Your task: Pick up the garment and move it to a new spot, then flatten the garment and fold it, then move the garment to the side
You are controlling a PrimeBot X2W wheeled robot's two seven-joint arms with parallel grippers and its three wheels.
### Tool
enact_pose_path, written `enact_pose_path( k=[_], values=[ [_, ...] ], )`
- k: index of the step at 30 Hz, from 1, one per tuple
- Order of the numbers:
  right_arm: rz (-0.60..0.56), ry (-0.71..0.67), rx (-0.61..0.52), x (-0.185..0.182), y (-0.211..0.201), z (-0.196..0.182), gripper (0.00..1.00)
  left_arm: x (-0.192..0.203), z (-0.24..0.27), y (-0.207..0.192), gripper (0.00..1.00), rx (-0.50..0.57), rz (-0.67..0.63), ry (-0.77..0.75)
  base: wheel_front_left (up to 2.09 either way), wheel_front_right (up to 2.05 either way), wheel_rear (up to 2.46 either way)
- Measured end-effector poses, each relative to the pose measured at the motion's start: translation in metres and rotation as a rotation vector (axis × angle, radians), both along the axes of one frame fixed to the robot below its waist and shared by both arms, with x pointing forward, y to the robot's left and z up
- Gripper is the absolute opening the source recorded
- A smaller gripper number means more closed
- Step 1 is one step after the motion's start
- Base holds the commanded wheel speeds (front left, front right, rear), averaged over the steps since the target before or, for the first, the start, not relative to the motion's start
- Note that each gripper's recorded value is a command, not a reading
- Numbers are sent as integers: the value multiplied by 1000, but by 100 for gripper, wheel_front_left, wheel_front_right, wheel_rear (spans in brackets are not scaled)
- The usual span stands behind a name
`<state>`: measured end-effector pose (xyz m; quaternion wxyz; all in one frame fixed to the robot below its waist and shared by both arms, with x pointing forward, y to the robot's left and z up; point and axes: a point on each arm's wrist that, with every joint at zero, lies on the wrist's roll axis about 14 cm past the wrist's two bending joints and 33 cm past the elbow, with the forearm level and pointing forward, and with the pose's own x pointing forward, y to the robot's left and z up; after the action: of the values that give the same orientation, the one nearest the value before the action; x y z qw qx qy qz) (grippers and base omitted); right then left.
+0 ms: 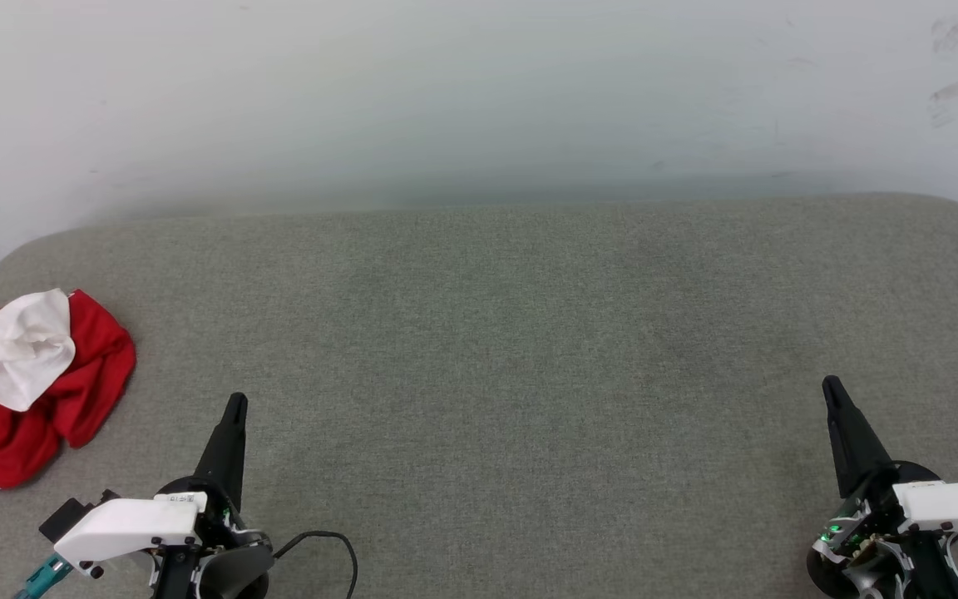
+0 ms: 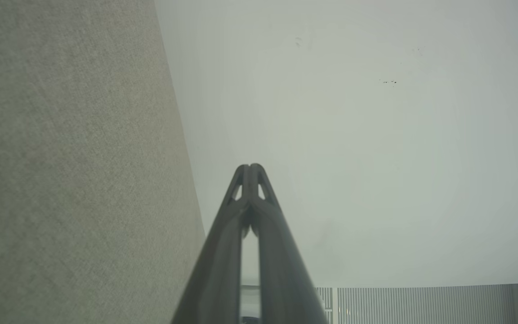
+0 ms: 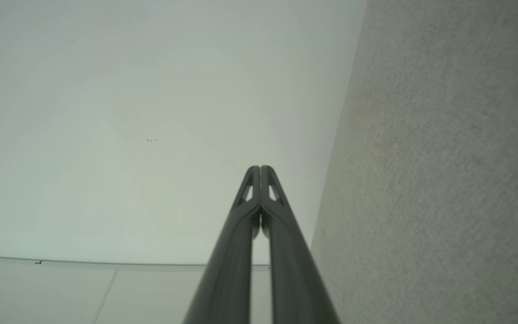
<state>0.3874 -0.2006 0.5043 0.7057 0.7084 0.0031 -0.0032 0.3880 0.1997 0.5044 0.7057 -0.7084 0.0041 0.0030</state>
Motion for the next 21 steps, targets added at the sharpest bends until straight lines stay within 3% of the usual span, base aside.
enact_pose_path(
  k=[21],
  values=[
    [0,0,0,0,0,0,0,0,0,0,0,0,0,0,0,0,0]
  ],
)
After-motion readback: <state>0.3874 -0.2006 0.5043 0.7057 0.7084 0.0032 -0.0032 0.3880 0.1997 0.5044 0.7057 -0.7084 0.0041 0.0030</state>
